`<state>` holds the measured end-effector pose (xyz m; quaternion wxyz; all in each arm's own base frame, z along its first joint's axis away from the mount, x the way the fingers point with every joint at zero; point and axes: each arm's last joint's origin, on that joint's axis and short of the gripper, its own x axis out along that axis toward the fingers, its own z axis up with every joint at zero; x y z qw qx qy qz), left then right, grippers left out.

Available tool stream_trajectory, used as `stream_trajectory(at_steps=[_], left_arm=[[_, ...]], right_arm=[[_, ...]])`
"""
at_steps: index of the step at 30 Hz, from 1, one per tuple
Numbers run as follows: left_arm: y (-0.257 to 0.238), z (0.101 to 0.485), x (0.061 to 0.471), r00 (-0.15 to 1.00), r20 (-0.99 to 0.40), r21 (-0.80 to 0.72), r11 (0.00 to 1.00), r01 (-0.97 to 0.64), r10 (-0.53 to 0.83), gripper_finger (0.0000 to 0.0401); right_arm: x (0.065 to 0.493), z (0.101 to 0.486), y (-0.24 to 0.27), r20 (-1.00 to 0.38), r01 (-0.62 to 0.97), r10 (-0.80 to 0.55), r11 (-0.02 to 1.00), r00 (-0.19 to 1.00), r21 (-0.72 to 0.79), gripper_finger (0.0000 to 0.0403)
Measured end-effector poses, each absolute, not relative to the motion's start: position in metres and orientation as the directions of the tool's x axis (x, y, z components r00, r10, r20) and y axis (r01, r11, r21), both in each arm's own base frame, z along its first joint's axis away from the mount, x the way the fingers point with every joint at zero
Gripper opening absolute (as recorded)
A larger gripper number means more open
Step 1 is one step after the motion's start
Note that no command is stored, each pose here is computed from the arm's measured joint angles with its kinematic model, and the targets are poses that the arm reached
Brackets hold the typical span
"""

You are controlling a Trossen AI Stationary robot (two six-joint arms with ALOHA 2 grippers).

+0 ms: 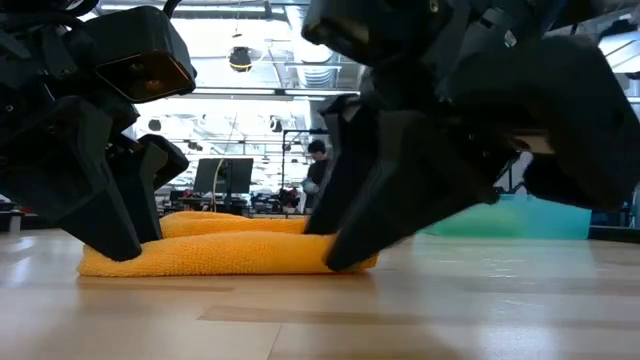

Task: Roll microfiber towels into tight, uniform cylinder then place into a basket
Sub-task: Roll the orange microfiber towel

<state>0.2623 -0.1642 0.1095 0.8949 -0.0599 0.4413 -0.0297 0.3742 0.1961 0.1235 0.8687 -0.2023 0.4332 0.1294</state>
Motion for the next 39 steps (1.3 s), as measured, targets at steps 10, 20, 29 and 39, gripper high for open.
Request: stream_trajectory(at_steps=[10,20,29,39], left_arm=[[-0.164,0.110,0.263,0.610,-0.785,-0.129,0.992,0.007,-0.106,0.0110],[-0.171,0.130,0.261,0.629,-0.771,-0.068,0.995,0.076,-0.100,0.0110],[-0.196,0.161,0.259,0.646,-0.759,0.062,0.979,0.195,-0.081,0.0110],[-0.197,0.162,0.256,0.645,-0.764,0.188,0.946,0.262,-0.027,0.0110]], right_arm=[[0.380,0.119,0.181,-0.827,-0.357,0.050,0.915,0.560,-0.186,0.0196],[0.386,0.116,0.168,-0.843,-0.272,0.089,0.960,0.530,-0.069,0.0189],[0.387,0.115,0.168,-0.843,-0.270,0.089,0.960,0.531,-0.068,0.0166],[0.388,0.115,0.168,-0.837,-0.255,0.095,0.965,0.539,-0.054,0.0194]])
